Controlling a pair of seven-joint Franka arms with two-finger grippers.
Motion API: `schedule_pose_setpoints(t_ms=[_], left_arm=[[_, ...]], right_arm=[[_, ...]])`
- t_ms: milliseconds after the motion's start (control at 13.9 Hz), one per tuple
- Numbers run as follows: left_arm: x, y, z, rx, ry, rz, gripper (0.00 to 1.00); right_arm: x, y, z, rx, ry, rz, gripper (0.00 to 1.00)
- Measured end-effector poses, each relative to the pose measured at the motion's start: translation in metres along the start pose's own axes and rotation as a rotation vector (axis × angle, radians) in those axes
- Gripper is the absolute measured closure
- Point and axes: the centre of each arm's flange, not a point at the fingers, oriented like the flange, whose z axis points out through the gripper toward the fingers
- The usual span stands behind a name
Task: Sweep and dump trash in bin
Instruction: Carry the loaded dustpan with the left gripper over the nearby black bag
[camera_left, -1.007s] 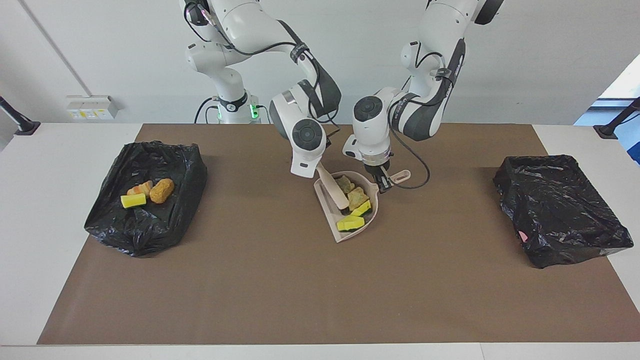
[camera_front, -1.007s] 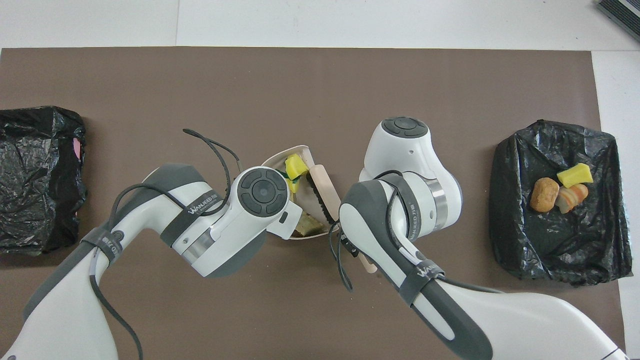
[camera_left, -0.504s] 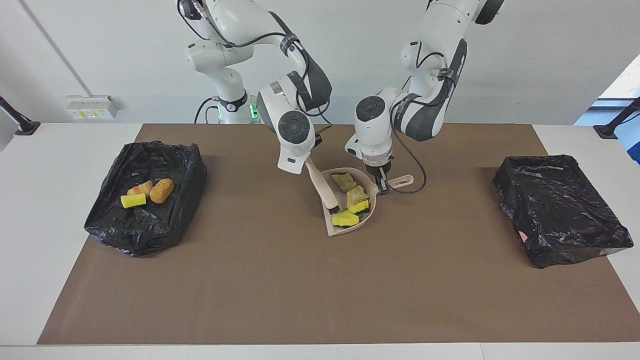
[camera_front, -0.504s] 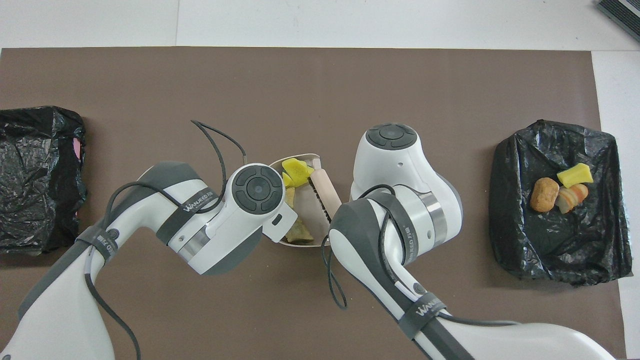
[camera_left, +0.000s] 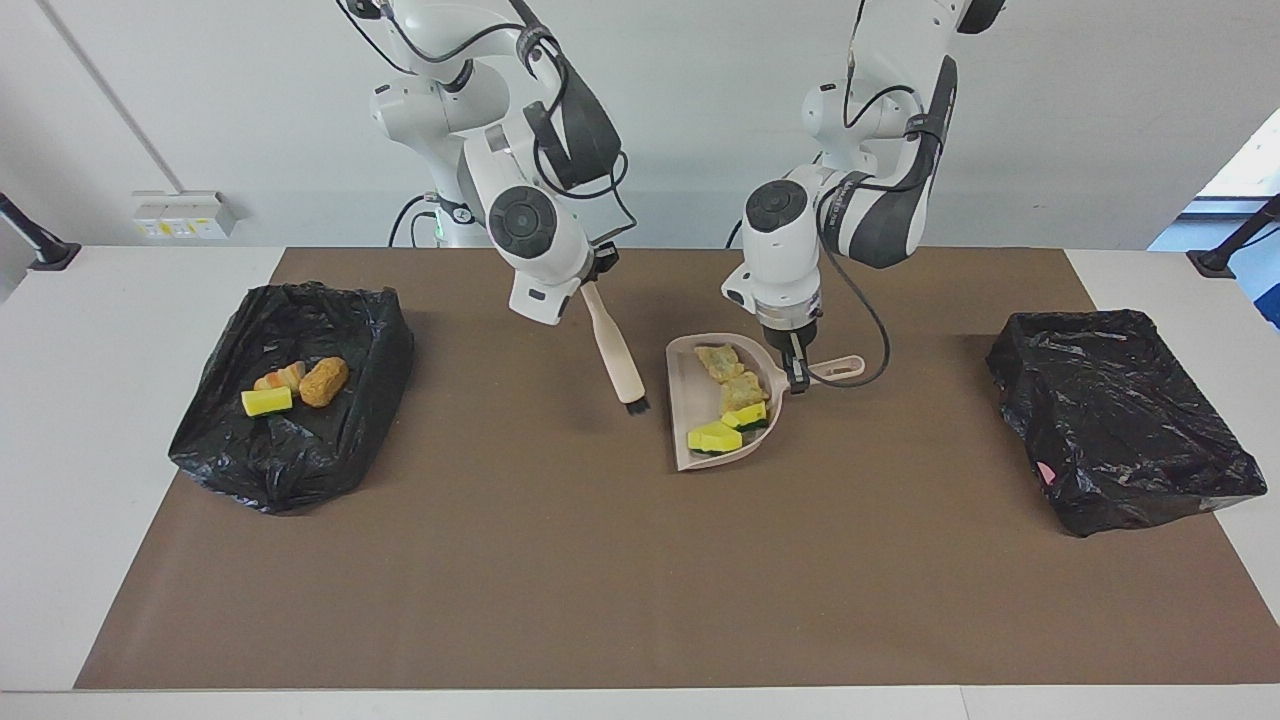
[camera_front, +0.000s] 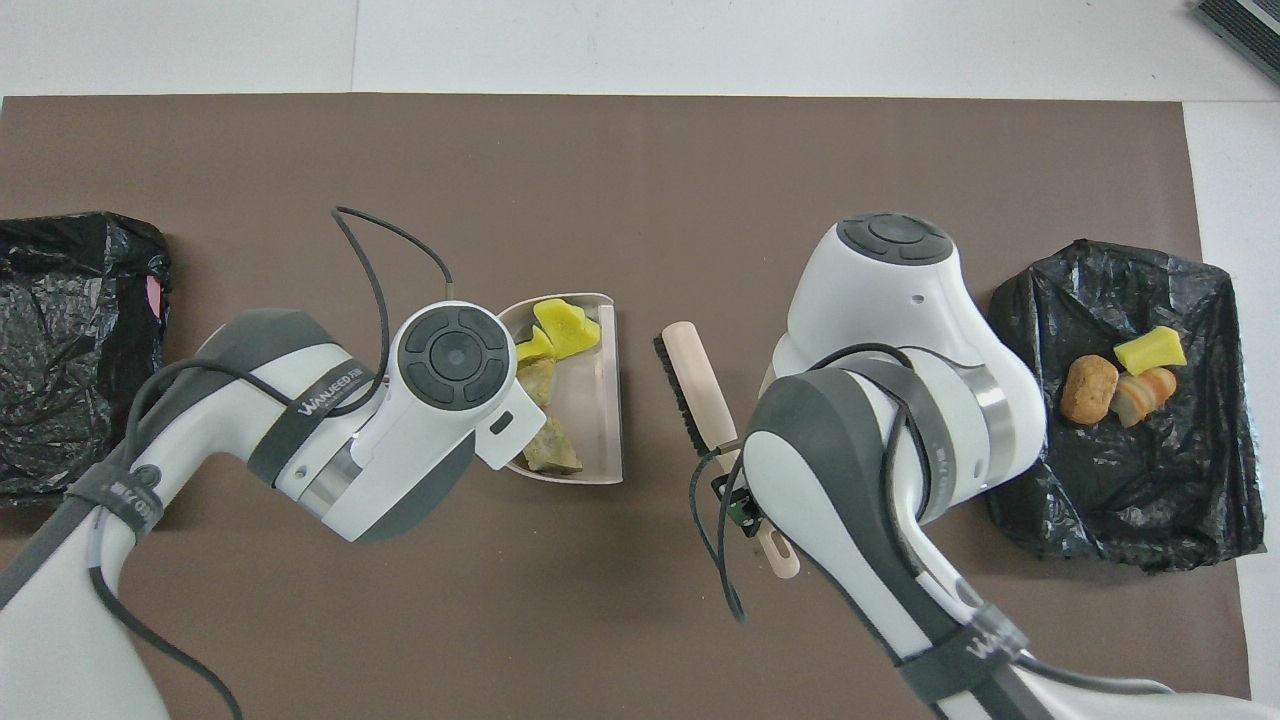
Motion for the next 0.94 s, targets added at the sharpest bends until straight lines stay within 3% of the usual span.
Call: schedule_pose_setpoints(t_ms=[144, 360, 648, 935], left_arm=[[-0.028, -0.007, -0.014, 0.015, -0.009, -0.005, 0.67], [-0.086, -0.015, -0.028, 0.002, -0.003, -0.016, 0.67], [-0.181, -0.022, -0.032, -0.019, 0.011, -0.101, 0.67], [-0.297, -0.026, -0.013, -0.046, 0.043, -0.269, 0.67]], right_arm=[[-0.018, -0.016, -0.003, -0.01, 0.001, 0.127, 0.74], [-0.04, -0.074, 0.043, -0.056, 0.062, 0.235, 0.74], [-0.077, -0.094, 0.11, -0.117, 0.053, 0.253, 0.74], [-0.076, -0.084, 0.145, -0.104, 0.085, 0.267, 0.74]])
